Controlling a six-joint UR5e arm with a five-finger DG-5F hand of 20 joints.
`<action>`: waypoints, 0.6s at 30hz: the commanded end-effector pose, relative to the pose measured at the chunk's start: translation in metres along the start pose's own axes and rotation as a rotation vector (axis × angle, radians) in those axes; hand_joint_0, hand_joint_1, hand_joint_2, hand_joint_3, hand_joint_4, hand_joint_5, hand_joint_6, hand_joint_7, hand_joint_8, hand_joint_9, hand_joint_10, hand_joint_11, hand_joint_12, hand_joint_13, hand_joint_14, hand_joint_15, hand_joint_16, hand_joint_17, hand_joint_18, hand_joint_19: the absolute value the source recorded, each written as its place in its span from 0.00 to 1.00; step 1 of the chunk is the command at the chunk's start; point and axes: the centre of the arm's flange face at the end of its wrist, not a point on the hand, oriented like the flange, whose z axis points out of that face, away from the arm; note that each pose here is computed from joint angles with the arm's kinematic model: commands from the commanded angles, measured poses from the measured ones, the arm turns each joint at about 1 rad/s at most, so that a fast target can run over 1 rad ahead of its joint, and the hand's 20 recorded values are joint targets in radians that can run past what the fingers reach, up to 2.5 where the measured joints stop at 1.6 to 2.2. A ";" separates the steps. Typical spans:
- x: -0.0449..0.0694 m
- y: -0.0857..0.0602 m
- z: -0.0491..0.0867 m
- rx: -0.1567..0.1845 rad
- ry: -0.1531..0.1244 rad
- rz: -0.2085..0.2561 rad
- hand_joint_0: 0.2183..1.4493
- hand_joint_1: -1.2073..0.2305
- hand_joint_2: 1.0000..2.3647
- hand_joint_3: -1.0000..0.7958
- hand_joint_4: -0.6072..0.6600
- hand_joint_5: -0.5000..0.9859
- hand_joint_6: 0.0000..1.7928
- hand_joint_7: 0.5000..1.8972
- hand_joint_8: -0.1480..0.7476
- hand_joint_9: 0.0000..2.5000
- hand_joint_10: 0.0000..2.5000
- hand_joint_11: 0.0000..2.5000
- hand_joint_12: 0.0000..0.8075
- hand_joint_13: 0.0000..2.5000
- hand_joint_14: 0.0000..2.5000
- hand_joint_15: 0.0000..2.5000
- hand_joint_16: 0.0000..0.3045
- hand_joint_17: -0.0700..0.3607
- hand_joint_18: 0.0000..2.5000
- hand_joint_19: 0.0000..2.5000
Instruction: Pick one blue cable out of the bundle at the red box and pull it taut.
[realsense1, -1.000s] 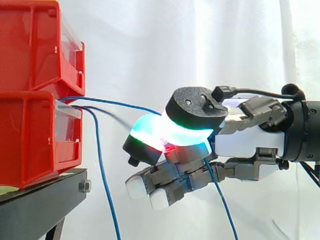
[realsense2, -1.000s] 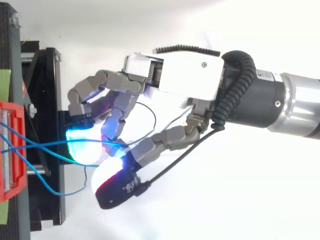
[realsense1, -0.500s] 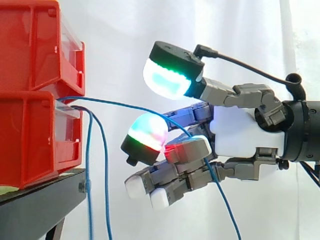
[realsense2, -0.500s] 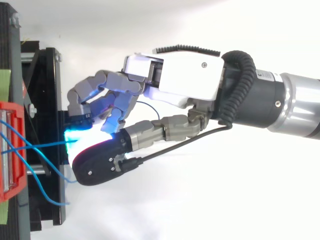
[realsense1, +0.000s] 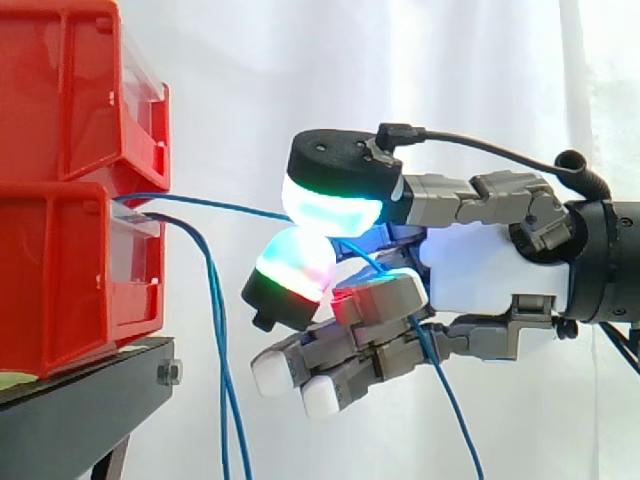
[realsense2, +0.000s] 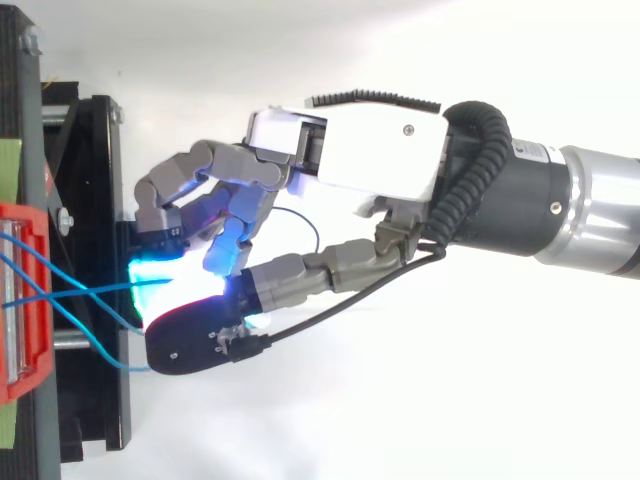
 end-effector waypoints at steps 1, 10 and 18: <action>0.000 0.000 0.000 0.001 0.001 0.000 0.30 0.33 0.01 0.45 0.65 0.25 0.47 0.47 0.59 0.51 0.00 0.57 0.53 0.28 0.01 0.19 0.20 0.49 0.27 0.19; 0.000 0.004 0.000 -0.005 0.001 0.000 0.31 0.31 0.01 0.47 0.63 0.25 0.47 0.50 0.57 0.51 0.00 0.58 0.53 0.28 0.01 0.19 0.20 0.48 0.26 0.19; -0.007 0.015 -0.003 0.002 -0.004 -0.025 0.33 0.25 0.01 0.49 0.62 0.25 0.48 0.51 0.56 0.49 0.00 0.58 0.51 0.27 0.01 0.19 0.19 0.47 0.26 0.19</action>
